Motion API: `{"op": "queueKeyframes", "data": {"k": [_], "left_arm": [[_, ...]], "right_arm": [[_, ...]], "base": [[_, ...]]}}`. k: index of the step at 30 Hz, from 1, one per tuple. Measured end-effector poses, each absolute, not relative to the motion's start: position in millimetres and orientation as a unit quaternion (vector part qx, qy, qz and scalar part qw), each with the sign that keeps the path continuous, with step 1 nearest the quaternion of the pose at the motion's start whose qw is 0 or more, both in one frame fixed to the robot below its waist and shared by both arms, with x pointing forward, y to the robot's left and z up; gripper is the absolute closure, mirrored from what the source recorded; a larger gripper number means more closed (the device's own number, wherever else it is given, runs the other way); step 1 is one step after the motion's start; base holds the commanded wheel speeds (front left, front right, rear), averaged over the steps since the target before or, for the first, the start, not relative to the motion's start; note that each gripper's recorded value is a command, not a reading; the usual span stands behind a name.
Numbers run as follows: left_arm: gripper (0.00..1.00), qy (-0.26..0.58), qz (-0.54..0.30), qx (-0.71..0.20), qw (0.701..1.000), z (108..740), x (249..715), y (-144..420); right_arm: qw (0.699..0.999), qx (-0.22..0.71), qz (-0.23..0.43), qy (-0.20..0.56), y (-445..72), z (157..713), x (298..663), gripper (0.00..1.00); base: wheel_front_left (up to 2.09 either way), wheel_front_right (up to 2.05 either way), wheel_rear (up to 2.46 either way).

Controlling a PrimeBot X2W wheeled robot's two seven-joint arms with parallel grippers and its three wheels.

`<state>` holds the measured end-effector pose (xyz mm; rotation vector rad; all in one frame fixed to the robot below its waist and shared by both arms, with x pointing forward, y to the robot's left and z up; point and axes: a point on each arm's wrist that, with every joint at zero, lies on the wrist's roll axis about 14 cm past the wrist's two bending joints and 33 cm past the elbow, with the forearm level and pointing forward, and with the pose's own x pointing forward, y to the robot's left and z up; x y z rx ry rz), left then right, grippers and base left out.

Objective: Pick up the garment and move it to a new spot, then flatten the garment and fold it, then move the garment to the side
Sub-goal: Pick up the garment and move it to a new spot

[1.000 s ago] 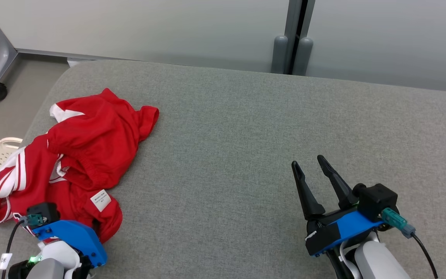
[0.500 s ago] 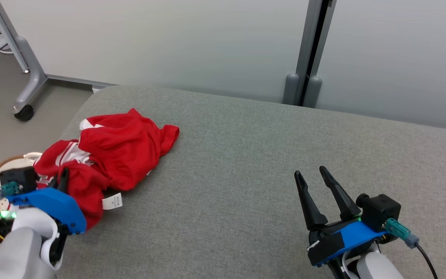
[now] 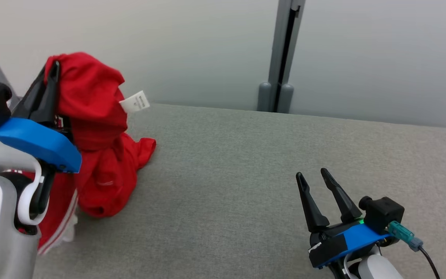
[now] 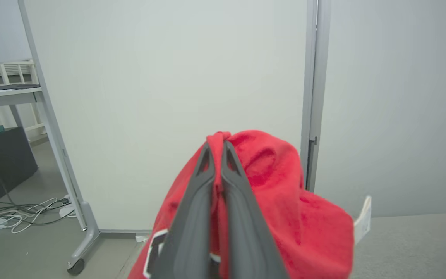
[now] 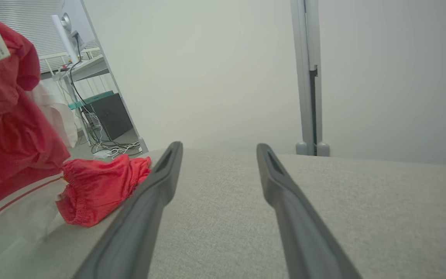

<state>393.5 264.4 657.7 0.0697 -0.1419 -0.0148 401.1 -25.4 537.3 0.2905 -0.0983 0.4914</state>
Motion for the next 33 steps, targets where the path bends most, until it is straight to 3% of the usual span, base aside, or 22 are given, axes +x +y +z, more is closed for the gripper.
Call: {"op": "queueKeyframes", "data": {"k": [7, 13, 22, 23, 25, 29, 33], "left_arm": [[1.00, -0.132, -0.135, 0.019, 0.982, 708, 405, 169], [1.00, -0.143, -0.236, -0.017, 0.961, 714, 419, 89], [1.00, -0.012, -0.337, -0.105, 0.936, 610, 439, -18], [0.73, 0.006, -0.343, -0.110, 0.933, 594, 439, -27], [0.00, 0.034, -0.365, -0.121, 0.922, 568, 432, -51], [0.00, 0.081, -0.403, -0.124, 0.903, 525, 414, -83], [0.00, 0.060, -0.402, -0.132, 0.904, 528, 414, -83]], "right_arm": [[0.972, 0.143, 0.178, -0.057, -73, 536, 399, 0.00], [0.983, 0.136, 0.106, -0.062, -126, 532, 389, 0.00], [0.990, 0.121, 0.019, -0.067, -186, 529, 368, 0.00], [0.990, 0.120, 0.015, -0.067, -189, 528, 367, 0.00], [0.991, 0.119, 0.004, -0.066, -196, 527, 364, 0.00], [0.991, 0.117, 0.000, -0.059, -198, 522, 367, 0.00], [0.991, 0.116, 0.010, -0.059, -193, 523, 374, 0.00]], "base": [[0.00, 0.00, 0.00], [0.00, 0.00, 0.00], [0.00, 0.00, 0.00], [0.00, 0.00, 0.00], [0.00, 0.00, 0.00], [0.00, 0.00, 0.00], [0.00, 0.00, 0.00]]}}
